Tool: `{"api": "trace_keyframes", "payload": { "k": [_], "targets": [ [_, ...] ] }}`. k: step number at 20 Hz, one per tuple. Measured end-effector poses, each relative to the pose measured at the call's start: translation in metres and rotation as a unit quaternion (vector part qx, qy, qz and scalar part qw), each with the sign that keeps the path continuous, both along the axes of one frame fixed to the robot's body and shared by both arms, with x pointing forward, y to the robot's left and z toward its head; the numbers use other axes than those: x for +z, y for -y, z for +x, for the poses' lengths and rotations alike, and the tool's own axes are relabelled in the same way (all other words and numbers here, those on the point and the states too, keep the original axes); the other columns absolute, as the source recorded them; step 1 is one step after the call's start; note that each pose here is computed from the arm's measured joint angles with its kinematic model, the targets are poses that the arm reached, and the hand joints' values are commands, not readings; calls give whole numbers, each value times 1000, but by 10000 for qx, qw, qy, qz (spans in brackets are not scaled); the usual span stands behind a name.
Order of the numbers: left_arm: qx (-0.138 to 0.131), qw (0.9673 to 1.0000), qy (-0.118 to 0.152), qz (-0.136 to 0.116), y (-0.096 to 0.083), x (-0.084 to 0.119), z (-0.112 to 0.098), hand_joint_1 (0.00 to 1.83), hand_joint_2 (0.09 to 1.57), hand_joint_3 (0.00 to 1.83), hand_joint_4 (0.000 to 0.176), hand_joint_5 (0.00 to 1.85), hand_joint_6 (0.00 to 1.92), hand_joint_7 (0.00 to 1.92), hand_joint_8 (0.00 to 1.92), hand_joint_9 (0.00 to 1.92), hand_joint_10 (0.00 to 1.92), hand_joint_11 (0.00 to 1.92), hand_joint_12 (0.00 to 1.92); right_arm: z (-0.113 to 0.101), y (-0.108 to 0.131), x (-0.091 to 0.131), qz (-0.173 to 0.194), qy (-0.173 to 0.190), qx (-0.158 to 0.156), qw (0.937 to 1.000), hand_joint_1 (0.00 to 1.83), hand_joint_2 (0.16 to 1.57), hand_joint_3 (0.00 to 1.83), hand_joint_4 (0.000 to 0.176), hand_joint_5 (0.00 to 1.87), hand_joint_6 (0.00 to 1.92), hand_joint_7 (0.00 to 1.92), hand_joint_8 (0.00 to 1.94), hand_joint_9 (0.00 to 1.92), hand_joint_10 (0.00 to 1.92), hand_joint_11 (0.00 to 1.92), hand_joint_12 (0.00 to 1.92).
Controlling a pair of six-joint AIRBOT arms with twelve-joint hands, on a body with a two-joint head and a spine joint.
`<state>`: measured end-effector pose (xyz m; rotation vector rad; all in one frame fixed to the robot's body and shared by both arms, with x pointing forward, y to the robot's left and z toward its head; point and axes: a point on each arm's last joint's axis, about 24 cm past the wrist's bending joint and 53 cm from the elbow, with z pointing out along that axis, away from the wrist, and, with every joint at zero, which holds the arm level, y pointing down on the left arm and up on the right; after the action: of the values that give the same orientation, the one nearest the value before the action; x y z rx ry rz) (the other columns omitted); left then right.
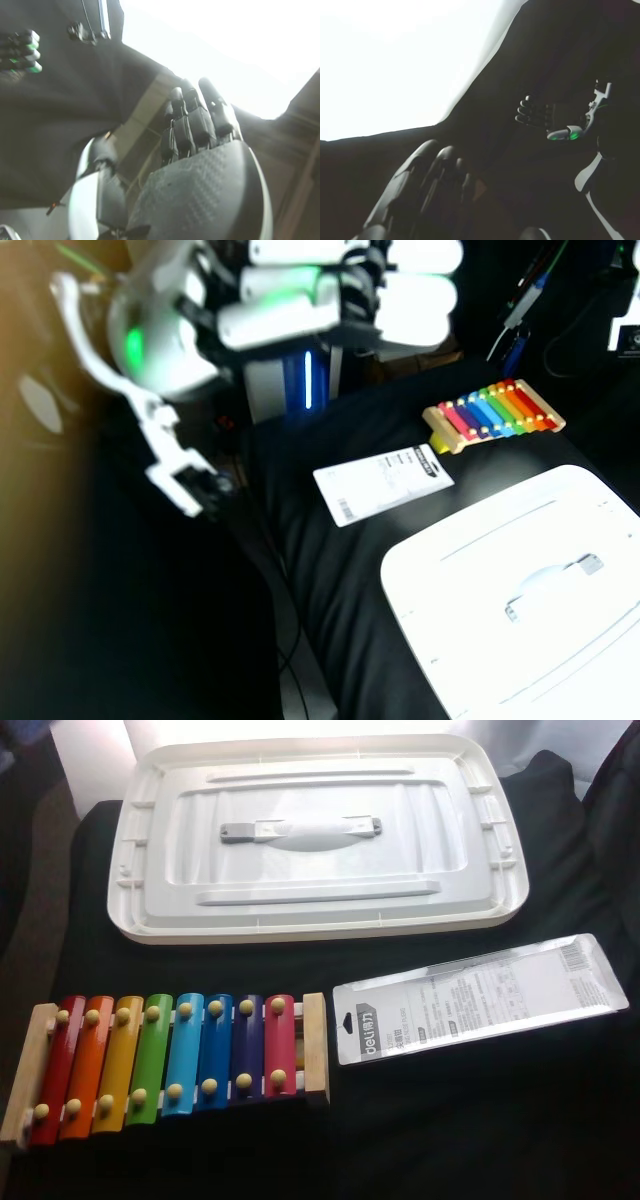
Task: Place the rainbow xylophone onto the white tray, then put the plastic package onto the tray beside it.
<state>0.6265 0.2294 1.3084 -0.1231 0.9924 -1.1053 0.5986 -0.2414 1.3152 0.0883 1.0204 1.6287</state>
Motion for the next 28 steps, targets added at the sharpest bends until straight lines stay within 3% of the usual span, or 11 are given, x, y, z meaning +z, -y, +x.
{"api": "trace_keyframes", "payload": {
  "k": [2, 4, 6, 9, 15, 18, 19, 20, 22, 23, 28],
  "targets": [
    [-1, 9988, -427, 223, 3, -17, 19, 376, 924, 0, 0, 93, 0, 177, 0, 218, 0, 0, 678, 9, 3, -6, -118, -144, -117, 9998, 484, 1106, 0, 95, 25, 1, 63, 0, 47, 0, 0, 346],
    [-143, 9957, -805, 424, 9, -32, 32, 419, 941, 0, 0, 3, 0, 96, 2, 141, 0, 0, 599, 19, 4, -14, -282, -346, -233, 9987, 624, 1001, 0, 160, 0, 0, 40, 0, 6, 2, 3, 15],
    [-264, 9911, -1066, 748, 18, -47, 37, 485, 857, 0, 21, 19, 10, 121, 1, 143, 4, 0, 494, 28, 4, -26, -505, -585, -288, 9966, 659, 956, 0, 128, 0, 0, 1, 0, 1, 0, 59, 51],
    [-345, 9815, -1439, 1213, 23, -68, 42, 534, 782, 0, 66, 3, 1, 96, 3, 115, 5, 0, 295, 38, 4, -41, -734, -886, -288, 9929, 628, 851, 0, 174, 0, 0, 1, 0, 28, 2, 0, 590],
    [-578, 9628, -1877, 1858, 27, -78, 51, 606, 712, 0, 110, 0, 0, 41, 11, 4, 2, 0, 0, 47, 4, -56, -964, -1180, -329, 9878, 629, 862, 3, 170, 0, 0, 0, 0, 31, 1, 0, 36],
    [-912, 9532, -1857, 2206, 42, -71, 41, 554, 729, 0, 83, 0, 0, 5, 0, 0, 0, 0, 0, 47, 3, -58, -1002, -1216, -326, 9870, 665, 875, 6, 176, 4, 1, 5, 2, 19, 2, 0, 0],
    [-984, 9491, -1848, 2354, 45, -70, 36, 462, 806, 26, 5, 0, 0, 0, 0, 0, 0, 0, 0, 48, 4, -59, -1010, -1227, -336, 9867, 654, 892, 13, 176, 0, 0, 4, 1, 9, 0, 0, 0],
    [-1068, 9451, -1820, 2495, 49, -69, 30, 303, 956, 34, 0, 0, 0, 0, 0, 0, 0, 0, 0, 48, 3, -60, -1012, -1238, -335, 9866, 658, 896, 13, 176, 0, 0, 6, 2, 11, 1, 0, 0],
    [-1296, 9349, -1758, 2798, 61, -68, 17, 258, 978, 21, 27, 0, 0, 3, 1, 0, 0, 0, 0, 49, 2, -62, -1024, -1253, -332, 9863, 669, 900, 11, 176, 0, 0, 0, 0, 0, 0, 0, 0],
    [-1393, 9295, -1742, 2938, 67, -66, 12, 514, 861, 0, 112, 39, 3, 101, 3, 70, 7, 56, 44, 49, 2, -63, -1049, -1264, -318, 9859, 695, 883, 2, 176, 6, 2, 12, 4, 9, 3, 0, 0],
    [-1871, 9013, -1546, 3589, 92, -58, -22, 316, 841, 0, 41, 12, 1, 167, 4, 133, 4, 0, 361, 50, 1, -65, -1049, -1282, -323, 9857, 694, 834, 0, 175, 8, 3, 0, 0, 20, 6, 6, 2]
  ]
}}
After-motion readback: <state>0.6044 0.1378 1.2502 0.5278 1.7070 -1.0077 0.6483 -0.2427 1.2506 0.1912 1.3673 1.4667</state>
